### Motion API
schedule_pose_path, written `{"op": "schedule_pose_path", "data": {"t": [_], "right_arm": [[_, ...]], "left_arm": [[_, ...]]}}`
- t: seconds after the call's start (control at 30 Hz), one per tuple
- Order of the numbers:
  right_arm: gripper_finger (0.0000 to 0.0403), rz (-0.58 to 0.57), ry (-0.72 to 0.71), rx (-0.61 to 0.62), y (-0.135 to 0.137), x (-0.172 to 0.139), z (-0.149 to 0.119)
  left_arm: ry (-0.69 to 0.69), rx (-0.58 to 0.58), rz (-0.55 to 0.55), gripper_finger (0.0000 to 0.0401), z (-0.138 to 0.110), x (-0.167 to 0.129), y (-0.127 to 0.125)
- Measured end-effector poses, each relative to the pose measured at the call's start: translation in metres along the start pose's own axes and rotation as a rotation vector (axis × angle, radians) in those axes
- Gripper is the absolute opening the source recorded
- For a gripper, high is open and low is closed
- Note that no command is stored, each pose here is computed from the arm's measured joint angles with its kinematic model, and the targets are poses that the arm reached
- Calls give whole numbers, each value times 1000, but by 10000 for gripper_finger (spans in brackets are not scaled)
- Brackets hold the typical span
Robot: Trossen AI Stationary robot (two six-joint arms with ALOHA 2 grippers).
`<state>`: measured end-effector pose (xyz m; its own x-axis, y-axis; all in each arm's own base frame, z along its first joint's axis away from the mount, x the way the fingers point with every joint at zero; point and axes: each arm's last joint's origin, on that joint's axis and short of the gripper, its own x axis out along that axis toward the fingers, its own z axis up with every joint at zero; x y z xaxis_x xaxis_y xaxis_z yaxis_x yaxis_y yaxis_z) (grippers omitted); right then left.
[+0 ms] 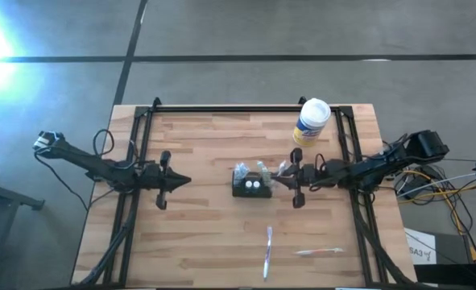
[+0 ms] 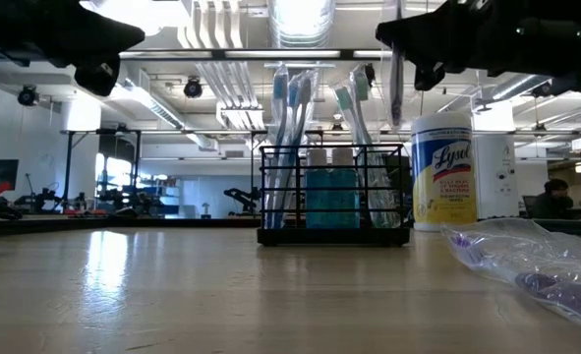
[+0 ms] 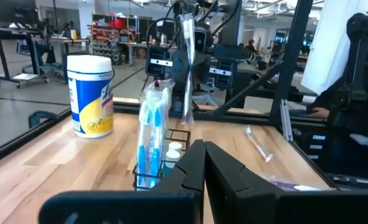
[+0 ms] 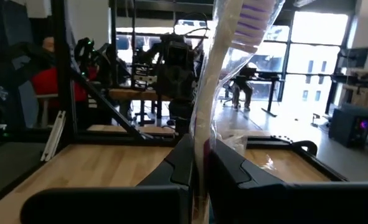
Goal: Pick & Place toothbrushing station
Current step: Put the purple toothbrush into the wire organizer
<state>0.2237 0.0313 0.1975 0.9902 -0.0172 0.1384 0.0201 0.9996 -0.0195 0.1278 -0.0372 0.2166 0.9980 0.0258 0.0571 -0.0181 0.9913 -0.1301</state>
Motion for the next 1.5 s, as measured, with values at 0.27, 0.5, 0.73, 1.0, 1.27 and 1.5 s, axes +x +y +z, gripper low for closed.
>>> {"op": "schedule_pose_path", "data": {"t": [0.27,0.5,0.73,1.0,1.27,1.5], "right_arm": [[18,-245,83,-20,23,19,-14],[18,-454,159,-92,48,33,-32],[18,-489,155,-84,57,41,-41],[18,-508,135,-42,56,36,-55],[18,-499,117,-23,60,36,-64],[18,-496,116,-18,61,36,-66]], "left_arm": [[5,-8,-9,9,-1,0,0],[10,-1,-8,9,-3,0,0],[10,1,-10,9,-3,0,0],[10,5,-14,9,-3,0,0],[10,5,-15,9,-3,0,0],[11,10,-15,9,-3,0,0]]}}
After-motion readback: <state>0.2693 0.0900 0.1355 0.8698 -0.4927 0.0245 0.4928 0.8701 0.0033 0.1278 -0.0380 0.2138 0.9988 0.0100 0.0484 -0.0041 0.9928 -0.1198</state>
